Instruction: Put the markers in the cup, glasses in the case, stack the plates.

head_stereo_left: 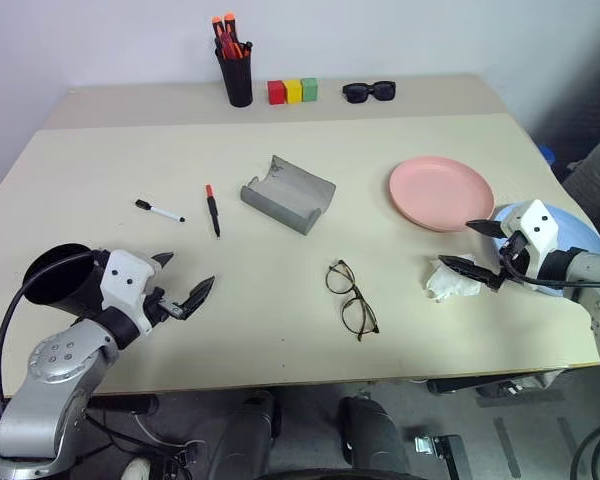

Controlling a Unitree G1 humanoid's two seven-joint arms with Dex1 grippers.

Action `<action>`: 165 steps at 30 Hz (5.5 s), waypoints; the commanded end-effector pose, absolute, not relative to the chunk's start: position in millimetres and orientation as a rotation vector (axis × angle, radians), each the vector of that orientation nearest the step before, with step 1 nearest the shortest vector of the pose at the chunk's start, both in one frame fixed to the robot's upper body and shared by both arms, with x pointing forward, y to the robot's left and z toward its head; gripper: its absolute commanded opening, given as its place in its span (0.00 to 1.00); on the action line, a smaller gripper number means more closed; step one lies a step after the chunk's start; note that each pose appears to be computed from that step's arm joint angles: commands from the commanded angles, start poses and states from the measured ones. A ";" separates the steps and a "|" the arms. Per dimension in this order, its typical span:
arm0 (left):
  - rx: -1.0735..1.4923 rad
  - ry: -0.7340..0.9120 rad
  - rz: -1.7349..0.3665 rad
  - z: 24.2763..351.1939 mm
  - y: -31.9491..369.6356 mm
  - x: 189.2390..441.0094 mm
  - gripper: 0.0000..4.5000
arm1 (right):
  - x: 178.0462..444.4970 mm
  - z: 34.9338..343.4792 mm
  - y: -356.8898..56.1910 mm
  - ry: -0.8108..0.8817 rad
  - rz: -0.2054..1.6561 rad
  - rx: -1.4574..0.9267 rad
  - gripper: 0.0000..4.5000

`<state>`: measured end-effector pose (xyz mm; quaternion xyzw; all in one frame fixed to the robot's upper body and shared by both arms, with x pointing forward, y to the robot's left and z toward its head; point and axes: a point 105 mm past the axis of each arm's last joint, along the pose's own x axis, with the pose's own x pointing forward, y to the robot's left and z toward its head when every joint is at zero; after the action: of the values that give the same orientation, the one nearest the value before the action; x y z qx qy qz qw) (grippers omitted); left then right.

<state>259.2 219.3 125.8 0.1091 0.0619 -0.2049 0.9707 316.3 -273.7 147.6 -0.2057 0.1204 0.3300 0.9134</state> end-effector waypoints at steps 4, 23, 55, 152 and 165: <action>0.231 0.072 -0.407 132.8 217.6 260.5 0.98 | 316.3 162.5 -273.7 0.197 0.670 -0.451 1.00; 0.226 0.005 -0.371 157.6 196.8 287.1 0.98 | 323.1 173.5 -219.0 0.093 0.779 -0.456 1.00; -0.122 0.729 0.234 136.4 161.6 411.8 0.98 | 272.5 166.2 -57.0 -0.076 1.147 -0.255 1.00; 0.110 -0.375 0.779 198.2 274.6 226.8 0.83 | 281.8 189.4 -14.4 -0.182 1.387 -0.102 1.00; 0.021 -0.285 0.418 231.4 212.3 302.1 0.99 | 283.5 189.0 -12.4 -0.185 1.387 -0.098 1.00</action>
<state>296.8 213.2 240.5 0.0155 -0.1777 0.2069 0.9620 286.1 -14.8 180.4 -0.0423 -0.0625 0.6341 0.7695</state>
